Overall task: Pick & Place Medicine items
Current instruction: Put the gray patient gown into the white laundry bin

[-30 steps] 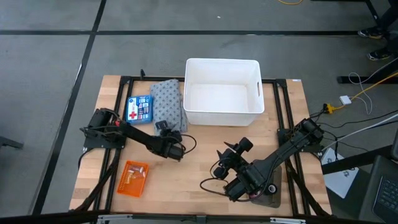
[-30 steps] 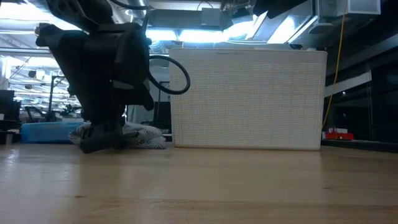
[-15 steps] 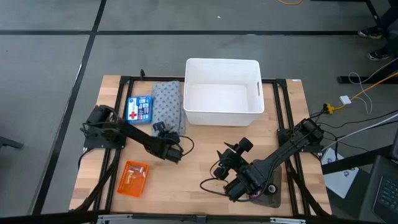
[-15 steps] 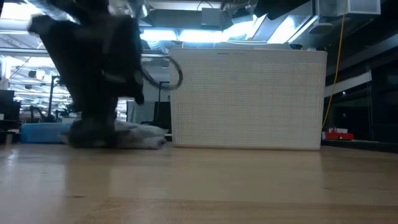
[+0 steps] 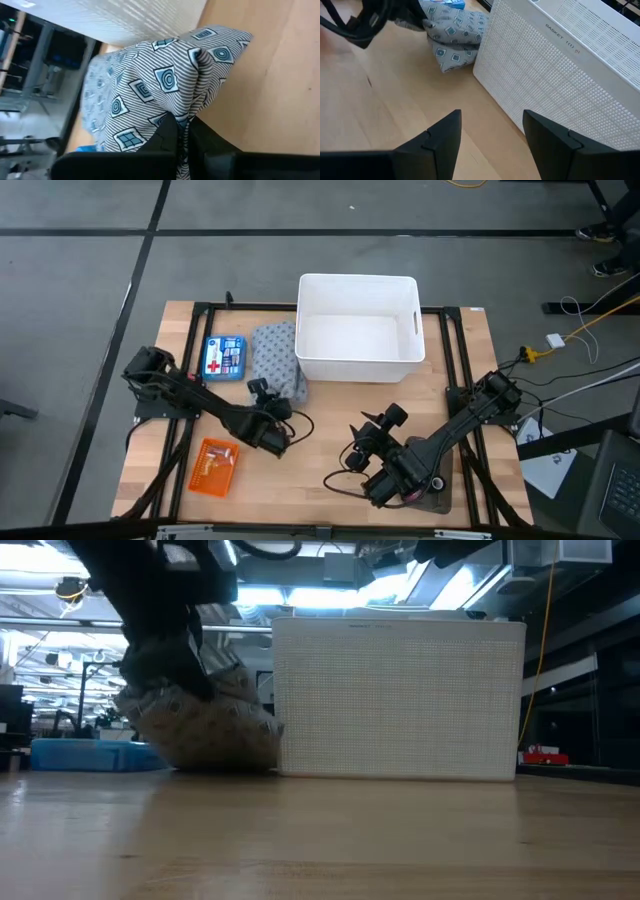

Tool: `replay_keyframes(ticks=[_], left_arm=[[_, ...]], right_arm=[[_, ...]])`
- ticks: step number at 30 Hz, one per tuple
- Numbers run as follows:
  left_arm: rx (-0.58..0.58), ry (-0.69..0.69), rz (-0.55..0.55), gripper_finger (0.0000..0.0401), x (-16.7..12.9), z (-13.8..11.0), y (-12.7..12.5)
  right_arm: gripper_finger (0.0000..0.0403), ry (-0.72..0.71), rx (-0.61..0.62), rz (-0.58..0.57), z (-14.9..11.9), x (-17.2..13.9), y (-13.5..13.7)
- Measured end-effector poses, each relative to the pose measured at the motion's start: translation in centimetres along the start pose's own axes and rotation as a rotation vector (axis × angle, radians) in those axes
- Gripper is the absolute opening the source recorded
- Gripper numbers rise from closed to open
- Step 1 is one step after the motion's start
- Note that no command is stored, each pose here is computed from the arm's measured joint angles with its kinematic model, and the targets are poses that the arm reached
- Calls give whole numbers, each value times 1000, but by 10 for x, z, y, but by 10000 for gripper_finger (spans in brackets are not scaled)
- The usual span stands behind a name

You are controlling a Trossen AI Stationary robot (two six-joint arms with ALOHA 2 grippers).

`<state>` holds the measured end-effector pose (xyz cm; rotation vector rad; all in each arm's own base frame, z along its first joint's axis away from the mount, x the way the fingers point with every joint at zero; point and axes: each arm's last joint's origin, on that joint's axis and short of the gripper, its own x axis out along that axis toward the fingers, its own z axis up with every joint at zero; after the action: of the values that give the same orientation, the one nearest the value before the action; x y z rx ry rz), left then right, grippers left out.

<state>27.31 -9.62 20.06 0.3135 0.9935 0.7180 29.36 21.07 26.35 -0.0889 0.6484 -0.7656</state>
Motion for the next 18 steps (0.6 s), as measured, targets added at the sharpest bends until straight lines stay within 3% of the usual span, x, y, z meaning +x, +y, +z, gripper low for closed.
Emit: replay_keyframes(ticks=[12, 18], left_arm=[[44, 3, 251, 2, -25, 3, 32], [76, 7, 316, 2, -28, 6, 43]], right_arm=[[212, 0, -1, 0, 0, 0, 0], [212, 1, -5, 0, 0, 0, 0]])
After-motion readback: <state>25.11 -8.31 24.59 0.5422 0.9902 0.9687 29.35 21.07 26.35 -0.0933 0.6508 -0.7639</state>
